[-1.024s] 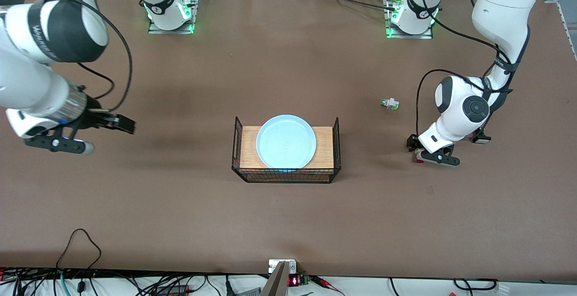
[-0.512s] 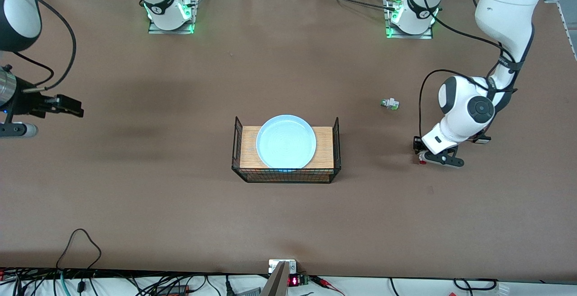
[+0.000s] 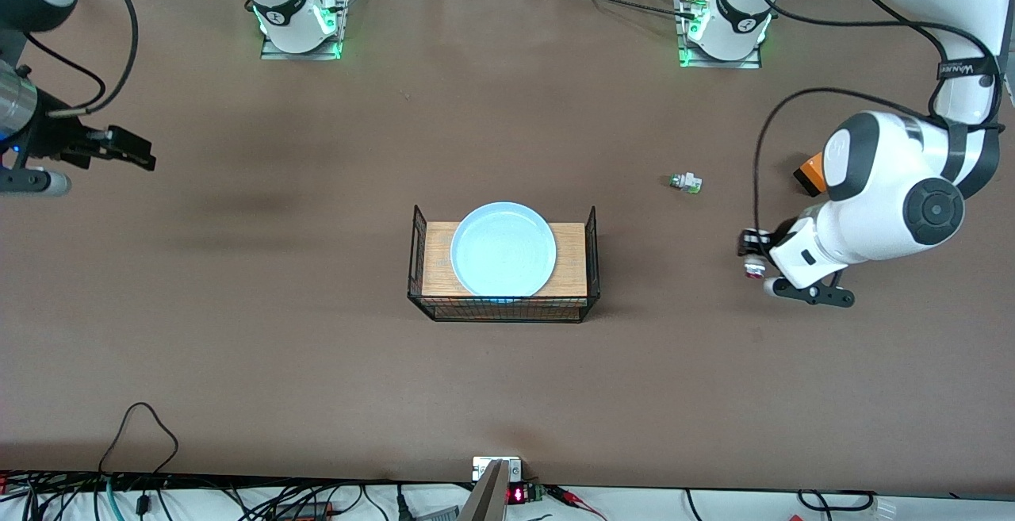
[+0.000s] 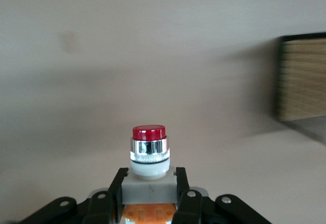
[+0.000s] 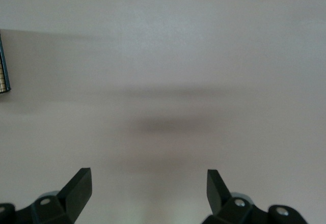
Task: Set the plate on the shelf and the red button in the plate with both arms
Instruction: 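Carry the red button with the left gripper over the plate, then lower the red button onto the plate and open the left gripper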
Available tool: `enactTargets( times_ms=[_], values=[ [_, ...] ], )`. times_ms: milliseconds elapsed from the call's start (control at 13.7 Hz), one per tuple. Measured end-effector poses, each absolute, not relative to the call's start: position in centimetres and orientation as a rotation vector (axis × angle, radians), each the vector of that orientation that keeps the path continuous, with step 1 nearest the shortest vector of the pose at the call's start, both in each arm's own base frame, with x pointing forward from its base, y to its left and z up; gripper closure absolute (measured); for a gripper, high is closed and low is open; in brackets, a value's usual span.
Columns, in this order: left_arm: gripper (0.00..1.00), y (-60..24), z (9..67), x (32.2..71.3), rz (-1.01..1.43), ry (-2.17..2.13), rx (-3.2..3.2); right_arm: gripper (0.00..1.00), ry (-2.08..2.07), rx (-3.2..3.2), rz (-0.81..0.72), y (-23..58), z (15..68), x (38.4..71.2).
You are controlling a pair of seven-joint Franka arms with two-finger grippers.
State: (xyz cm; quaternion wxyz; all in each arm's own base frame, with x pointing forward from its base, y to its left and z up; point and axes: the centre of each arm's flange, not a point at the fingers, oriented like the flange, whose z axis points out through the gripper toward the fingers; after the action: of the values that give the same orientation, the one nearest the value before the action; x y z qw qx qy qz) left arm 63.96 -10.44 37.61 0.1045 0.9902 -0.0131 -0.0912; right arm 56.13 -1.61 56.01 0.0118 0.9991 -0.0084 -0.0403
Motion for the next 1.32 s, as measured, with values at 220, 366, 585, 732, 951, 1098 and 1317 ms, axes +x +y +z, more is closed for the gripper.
enactTargets(
  times_ms=[220, 366, 585, 732, 951, 1098, 1317],
  values=[
    [0.58, -17.9, 40.1, 63.5, -0.32, 0.27, 2.74, 0.0, -0.026, 3.117, -0.114, -1.6, 56.6, 55.8],
    [0.58, -22.8, 42.3, 63.4, -0.296, 0.448, 2.643, 0.0, -0.024, 3.116, -0.118, -1.5, 56.4, 55.9],
    [0.58, -31.0, 44.5, 62.4, -0.19, 0.587, 2.552, 0.0, -0.021, 3.115, -0.129, -1.0, 56.0, 56.1],
    [0.58, -34.9, 44.6, 62.7, -0.116, 0.607, 2.5, 0.0, -0.018, 3.115, -0.127, -0.8, 55.9, 56.1],
    [0.58, -38.1, 40.9, 63.2, -0.028, 0.576, 2.536, 0.0, -0.019, 3.115, -0.118, -0.8, 56.0, 56.2],
    [0.58, -40.5, 38.6, 62.2, 0.007, 0.509, 2.634, 0.0, -0.019, 3.115, -0.117, -0.8, 56.0, 56.2],
    [0.58, -43.4, 36.8, 60.4, 0.071, 0.415, 2.743, 0.0, -0.017, 3.115, -0.117, -0.7, 55.9, 56.2]
  ],
)
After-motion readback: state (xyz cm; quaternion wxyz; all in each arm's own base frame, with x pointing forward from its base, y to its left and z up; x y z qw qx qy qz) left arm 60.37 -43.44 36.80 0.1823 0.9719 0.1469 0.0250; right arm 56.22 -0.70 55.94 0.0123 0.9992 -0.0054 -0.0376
